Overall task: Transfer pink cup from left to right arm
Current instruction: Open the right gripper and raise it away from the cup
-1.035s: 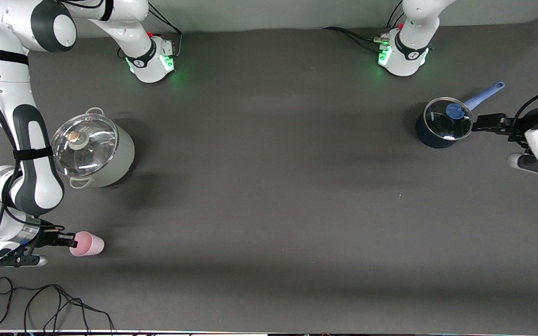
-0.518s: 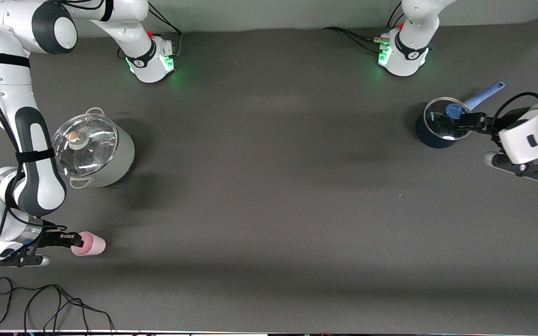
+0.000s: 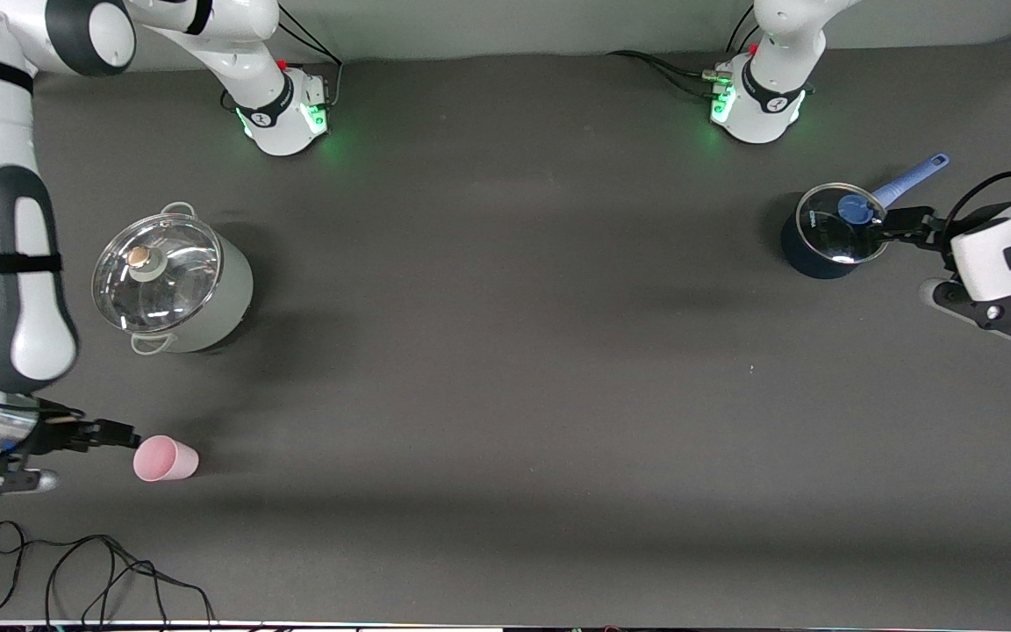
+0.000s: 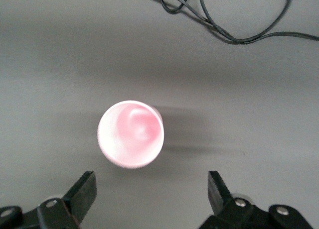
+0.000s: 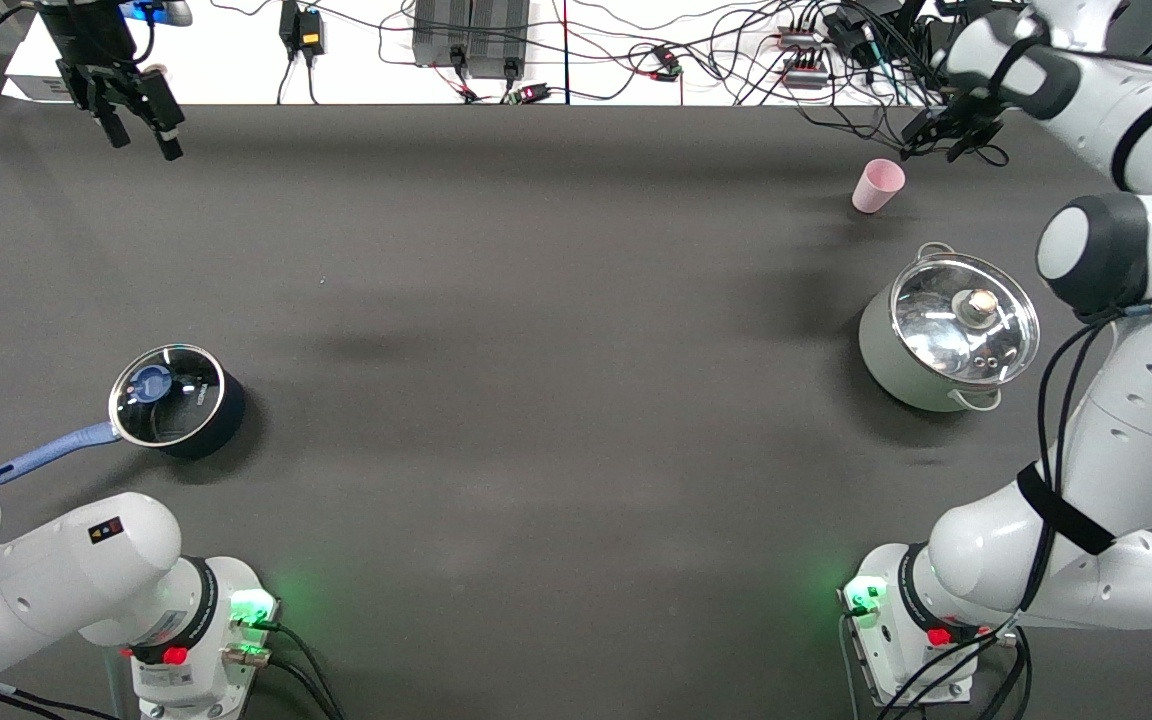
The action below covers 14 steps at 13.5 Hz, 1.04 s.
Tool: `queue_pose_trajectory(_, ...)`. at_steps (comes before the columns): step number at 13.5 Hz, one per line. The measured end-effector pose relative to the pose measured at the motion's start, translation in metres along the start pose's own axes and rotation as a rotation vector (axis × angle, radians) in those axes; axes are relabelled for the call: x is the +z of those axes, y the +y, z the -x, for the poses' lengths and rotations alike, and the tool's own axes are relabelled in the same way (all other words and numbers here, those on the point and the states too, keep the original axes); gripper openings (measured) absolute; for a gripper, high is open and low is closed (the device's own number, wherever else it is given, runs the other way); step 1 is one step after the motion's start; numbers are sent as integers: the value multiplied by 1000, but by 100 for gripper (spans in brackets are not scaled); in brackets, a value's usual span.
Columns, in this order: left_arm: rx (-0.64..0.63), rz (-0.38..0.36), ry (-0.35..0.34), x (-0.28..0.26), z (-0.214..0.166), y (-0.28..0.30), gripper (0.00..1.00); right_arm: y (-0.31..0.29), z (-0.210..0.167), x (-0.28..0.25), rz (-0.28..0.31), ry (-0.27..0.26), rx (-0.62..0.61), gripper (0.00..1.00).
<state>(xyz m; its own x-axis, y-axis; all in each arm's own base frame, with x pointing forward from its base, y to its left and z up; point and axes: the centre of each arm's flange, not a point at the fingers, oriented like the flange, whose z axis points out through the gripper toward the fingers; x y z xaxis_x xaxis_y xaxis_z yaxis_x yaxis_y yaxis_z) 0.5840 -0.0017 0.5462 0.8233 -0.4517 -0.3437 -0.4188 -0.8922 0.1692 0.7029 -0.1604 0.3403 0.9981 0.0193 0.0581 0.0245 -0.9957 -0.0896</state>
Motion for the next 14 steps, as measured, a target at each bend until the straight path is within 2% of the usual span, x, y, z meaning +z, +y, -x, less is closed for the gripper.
queue_pose_trajectory(4, 32, -60, -15, -6, -14, 13, 100, -23, 23, -104, -15, -32, 19, 100)
queue_pose_trajectory(7, -22, -114, -35, -6, -29, 42, 100, -63, 46, -173, 37, -67, 15, 100)
queue_pose_trajectory(11, -40, -163, 72, -18, -24, 56, 100, -113, 81, -227, 52, -65, -19, 100)
queue_pose_trajectory(14, -89, -178, 131, -17, 8, 38, 100, -113, 110, -235, 46, -70, -12, 100)
